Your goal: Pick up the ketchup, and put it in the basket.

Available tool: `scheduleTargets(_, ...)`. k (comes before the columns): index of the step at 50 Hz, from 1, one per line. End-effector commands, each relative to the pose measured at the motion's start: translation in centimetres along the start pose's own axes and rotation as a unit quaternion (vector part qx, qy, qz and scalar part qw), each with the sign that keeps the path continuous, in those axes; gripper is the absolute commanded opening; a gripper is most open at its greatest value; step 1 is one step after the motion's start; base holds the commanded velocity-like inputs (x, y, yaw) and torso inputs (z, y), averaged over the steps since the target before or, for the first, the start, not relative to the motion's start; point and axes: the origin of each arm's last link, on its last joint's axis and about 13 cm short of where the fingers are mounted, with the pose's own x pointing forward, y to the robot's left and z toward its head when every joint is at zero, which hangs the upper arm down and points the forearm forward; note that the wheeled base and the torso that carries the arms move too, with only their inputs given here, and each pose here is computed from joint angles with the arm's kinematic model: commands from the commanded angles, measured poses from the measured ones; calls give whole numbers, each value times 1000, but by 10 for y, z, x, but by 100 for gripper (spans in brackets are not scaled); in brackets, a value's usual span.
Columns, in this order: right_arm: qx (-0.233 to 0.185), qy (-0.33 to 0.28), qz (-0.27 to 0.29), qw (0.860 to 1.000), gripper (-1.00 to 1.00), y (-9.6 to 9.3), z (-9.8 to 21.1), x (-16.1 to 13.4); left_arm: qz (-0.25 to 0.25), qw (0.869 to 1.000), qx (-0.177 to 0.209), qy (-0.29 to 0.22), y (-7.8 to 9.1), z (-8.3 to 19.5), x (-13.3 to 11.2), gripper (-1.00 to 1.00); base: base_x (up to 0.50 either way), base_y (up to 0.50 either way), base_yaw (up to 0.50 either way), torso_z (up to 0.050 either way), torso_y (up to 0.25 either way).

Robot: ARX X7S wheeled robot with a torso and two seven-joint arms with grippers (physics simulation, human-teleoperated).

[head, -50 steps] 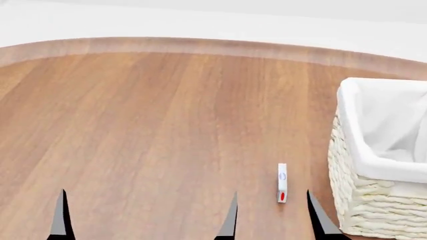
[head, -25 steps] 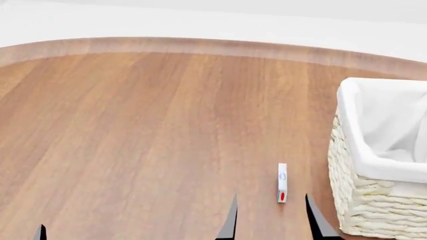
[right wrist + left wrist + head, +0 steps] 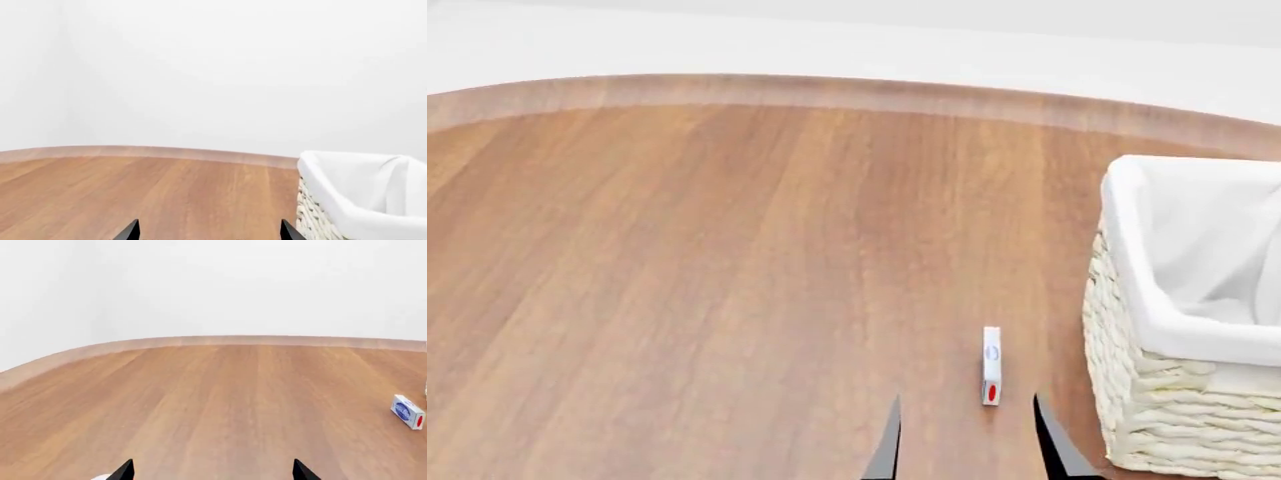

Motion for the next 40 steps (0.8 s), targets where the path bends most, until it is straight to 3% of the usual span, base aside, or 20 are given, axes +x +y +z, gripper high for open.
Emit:
scheduleTargets(1,2,3,1,1000,100,0,-1,1,21,997,16,67,15,-30,-15,100,0,0,0,0,0)
scheduleTargets(25,4,5,1,1000,100,0,-3,0,54,994,3,94,37,-63,-12,100,0,0,0,0,0)
scheduleTargets(27,5,6,1,1000,100,0,-4,0,37,996,18,85,36,-66,-13,100,0,0,0,0,0)
scheduleTargets(29,5,7,1,1000,100,0,-4,0,42,994,-15,103,37,-68,-11,100,0,0,0,0,0)
scheduleTargets(31,4,7,1,1000,100,0,-5,0,41,994,-2,98,39,-73,-11,100,0,0,0,0,0)
scheduleTargets(40,4,8,2,1000,100,0,-6,0,45,994,-15,100,41,-82,-4,100,0,0,0,0,0)
